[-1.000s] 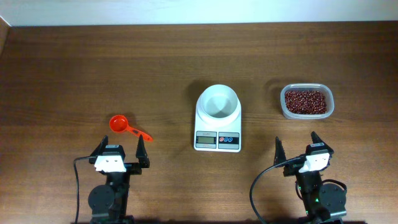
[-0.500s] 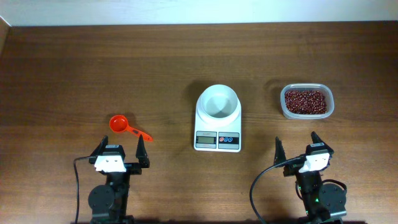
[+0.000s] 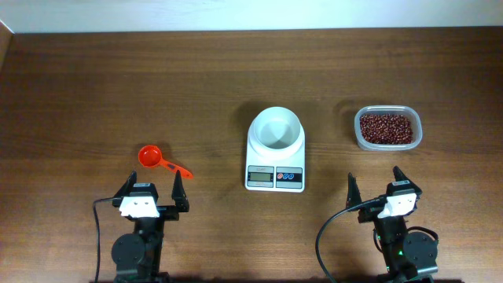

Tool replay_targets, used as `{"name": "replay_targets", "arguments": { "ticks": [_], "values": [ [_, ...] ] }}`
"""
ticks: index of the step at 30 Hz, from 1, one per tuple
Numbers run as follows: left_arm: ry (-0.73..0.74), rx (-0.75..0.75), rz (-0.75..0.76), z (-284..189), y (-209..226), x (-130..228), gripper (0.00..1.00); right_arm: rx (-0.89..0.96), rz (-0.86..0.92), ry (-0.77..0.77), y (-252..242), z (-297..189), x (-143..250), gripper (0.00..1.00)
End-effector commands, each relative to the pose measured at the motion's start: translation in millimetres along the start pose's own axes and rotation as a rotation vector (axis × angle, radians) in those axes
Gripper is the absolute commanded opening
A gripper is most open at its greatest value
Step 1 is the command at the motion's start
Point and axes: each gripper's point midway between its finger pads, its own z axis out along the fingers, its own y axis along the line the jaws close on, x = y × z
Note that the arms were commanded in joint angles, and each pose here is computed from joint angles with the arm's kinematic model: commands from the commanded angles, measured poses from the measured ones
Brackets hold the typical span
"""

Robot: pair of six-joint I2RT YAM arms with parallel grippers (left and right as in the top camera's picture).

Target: Scoop and weigh 50g on scale

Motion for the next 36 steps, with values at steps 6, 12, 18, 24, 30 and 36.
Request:
{"name": "replay_targets", "arguments": {
  "ticks": [6, 12, 18, 24, 30, 36],
  "values": [
    [0.02, -0.006, 0.014, -2.3, 0.7, -1.9, 0.99, -0.011, 0.008, 0.015, 1.6, 0.4, 4.6, 0.99],
    [0.035, -0.011, 0.014, -13.7, -0.3, -25.1, 0.99, -0.011, 0.008, 0.015, 1.6, 0.4, 4.7, 0.99],
    [0.015, -0.018, 0.015, -24.2, -0.9, -53.3, 0.99, -0.011, 0.008, 0.015, 1.6, 0.4, 4.6, 0.99],
    [0.029, -0.018, 0.015, -25.4, -1.7, -68.6, 0.99, -0.011, 0.008, 0.015, 1.6, 0.4, 4.6, 0.99],
    [0.06, -0.019, 0.013, -20.8, -1.6, -72.1, 0.99, -0.011, 0.008, 0.015, 1.6, 0.4, 4.6, 0.99],
    [0.077, -0.02, 0.013, -17.5, -1.2, -69.9, 0.99, -0.011, 0.008, 0.015, 1.6, 0.4, 4.6, 0.99]
  ]
}}
